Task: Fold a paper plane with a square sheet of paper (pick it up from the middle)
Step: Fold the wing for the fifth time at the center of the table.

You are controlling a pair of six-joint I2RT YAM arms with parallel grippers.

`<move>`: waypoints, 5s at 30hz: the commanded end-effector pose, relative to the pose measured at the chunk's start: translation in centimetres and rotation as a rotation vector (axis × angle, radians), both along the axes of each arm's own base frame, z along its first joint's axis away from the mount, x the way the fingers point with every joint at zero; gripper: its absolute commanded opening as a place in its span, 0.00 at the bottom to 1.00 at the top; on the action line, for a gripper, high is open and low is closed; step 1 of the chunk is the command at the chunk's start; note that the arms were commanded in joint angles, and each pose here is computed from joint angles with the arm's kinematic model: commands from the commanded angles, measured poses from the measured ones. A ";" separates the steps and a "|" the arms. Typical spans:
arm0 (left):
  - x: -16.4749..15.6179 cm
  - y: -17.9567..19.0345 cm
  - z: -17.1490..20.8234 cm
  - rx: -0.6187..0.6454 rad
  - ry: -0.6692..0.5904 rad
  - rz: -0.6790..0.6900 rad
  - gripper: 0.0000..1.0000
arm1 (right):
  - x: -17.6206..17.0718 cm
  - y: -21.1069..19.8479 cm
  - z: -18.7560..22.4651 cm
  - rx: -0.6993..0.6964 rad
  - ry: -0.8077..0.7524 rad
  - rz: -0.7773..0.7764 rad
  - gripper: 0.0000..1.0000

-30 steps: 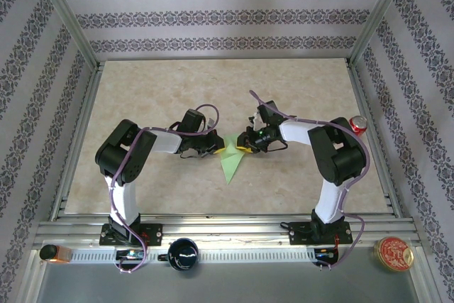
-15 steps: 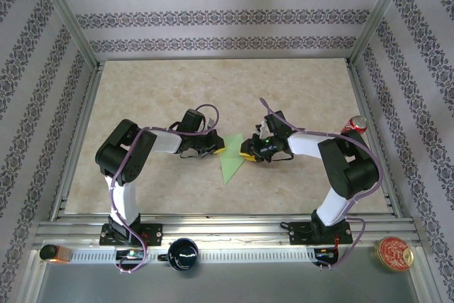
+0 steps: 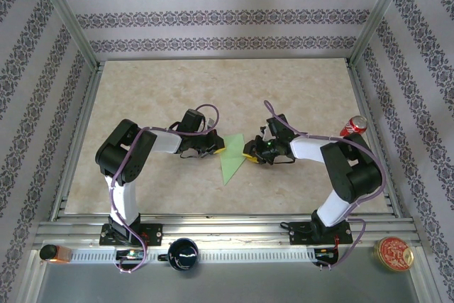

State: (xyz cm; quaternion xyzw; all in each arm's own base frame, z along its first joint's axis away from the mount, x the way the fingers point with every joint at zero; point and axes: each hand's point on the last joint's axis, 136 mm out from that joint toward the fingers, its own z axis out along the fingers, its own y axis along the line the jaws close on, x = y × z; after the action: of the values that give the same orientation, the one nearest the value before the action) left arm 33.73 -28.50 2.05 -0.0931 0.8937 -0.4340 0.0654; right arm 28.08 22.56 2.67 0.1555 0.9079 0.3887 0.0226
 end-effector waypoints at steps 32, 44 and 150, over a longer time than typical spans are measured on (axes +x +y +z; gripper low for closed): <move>-0.7 0.3 -2.2 0.007 0.041 0.006 0.05 | 3.5 2.7 1.4 0.215 -0.075 0.200 0.16; -0.1 -0.3 1.6 -0.034 -0.031 -0.006 0.24 | 3.8 2.1 1.6 0.182 -0.072 0.144 0.03; -5.4 -3.1 2.0 1.036 -0.827 -0.630 0.25 | 5.6 0.8 3.3 0.235 -0.062 -0.281 0.05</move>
State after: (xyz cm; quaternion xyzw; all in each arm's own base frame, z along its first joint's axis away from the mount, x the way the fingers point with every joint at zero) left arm 28.39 -30.83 4.15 0.3711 0.8770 0.0391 0.3027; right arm 33.52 22.77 4.67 0.2801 0.8306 0.4747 0.0796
